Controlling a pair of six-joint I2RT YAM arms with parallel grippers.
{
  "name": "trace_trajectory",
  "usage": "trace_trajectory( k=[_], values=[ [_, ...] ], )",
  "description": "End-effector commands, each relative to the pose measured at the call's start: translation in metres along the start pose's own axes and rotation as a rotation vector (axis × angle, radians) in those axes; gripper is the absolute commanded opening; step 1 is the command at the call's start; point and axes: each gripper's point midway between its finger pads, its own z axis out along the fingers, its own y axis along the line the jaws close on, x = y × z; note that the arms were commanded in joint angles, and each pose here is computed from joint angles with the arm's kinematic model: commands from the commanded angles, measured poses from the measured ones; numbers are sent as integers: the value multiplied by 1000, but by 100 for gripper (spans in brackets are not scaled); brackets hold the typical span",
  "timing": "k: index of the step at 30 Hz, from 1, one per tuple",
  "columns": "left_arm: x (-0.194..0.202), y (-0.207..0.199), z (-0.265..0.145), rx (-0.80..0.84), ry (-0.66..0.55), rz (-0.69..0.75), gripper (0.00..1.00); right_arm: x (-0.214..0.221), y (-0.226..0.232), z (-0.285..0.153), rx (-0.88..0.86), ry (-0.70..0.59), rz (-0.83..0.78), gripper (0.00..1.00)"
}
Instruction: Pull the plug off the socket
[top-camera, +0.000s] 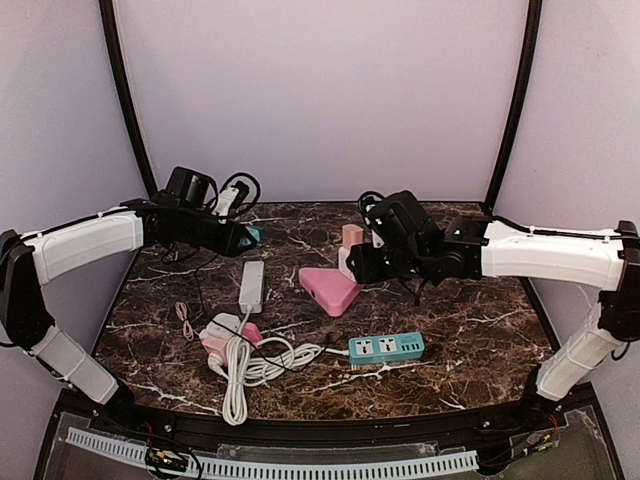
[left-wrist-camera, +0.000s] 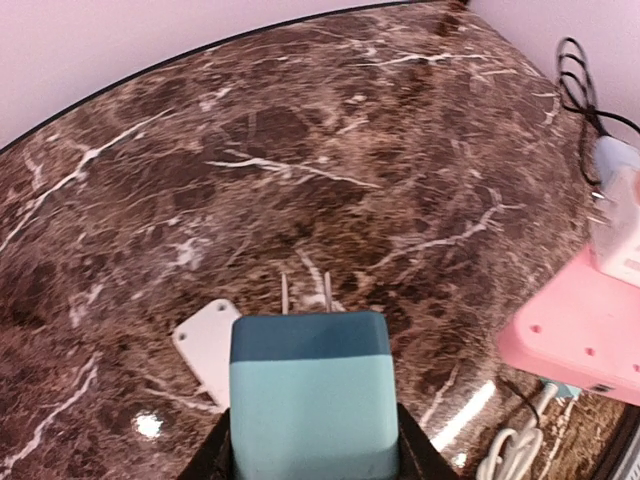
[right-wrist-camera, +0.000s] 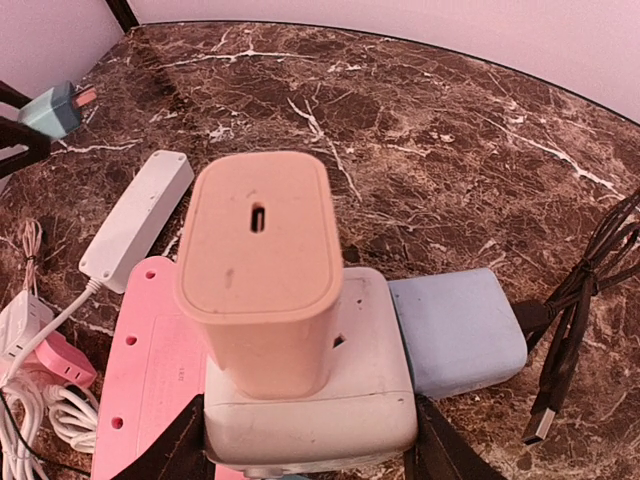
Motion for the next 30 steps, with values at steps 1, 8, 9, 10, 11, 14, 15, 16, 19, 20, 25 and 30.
trace_trajectory(
  k=[1,8,9,10,11,14,15,16,19,20,25,30],
  values=[
    [14,63,1,-196,46,-103,1,-40,16,-20,-108,-158,60,0],
    [45,142,-1,-396,127,-230,1,-43,22,-26,-150,-174,62,0],
    [53,158,-1,-433,150,-252,1,-43,22,-26,-151,-174,63,0],
    [58,164,0,-441,166,-268,1,-43,22,-26,-154,-174,63,0],
    [66,176,2,-449,180,-304,1,-43,22,-26,-154,-175,63,0],
    [81,196,7,-467,212,-365,1,-45,24,-28,-162,-179,65,0],
    [84,201,7,-474,217,-375,1,-45,23,-29,-164,-181,65,0],
    [89,202,10,-474,232,-381,1,-46,24,-30,-165,-183,65,0],
    [97,208,15,-482,261,-384,1,-46,23,-31,-165,-185,63,0],
    [101,209,16,-486,278,-388,1,-46,22,-32,-165,-187,63,0],
    [108,216,21,-501,302,-399,4,-46,24,-32,-172,-184,63,0],
    [116,220,30,-492,339,-413,14,-47,26,-31,-180,-182,66,0]
  ],
)
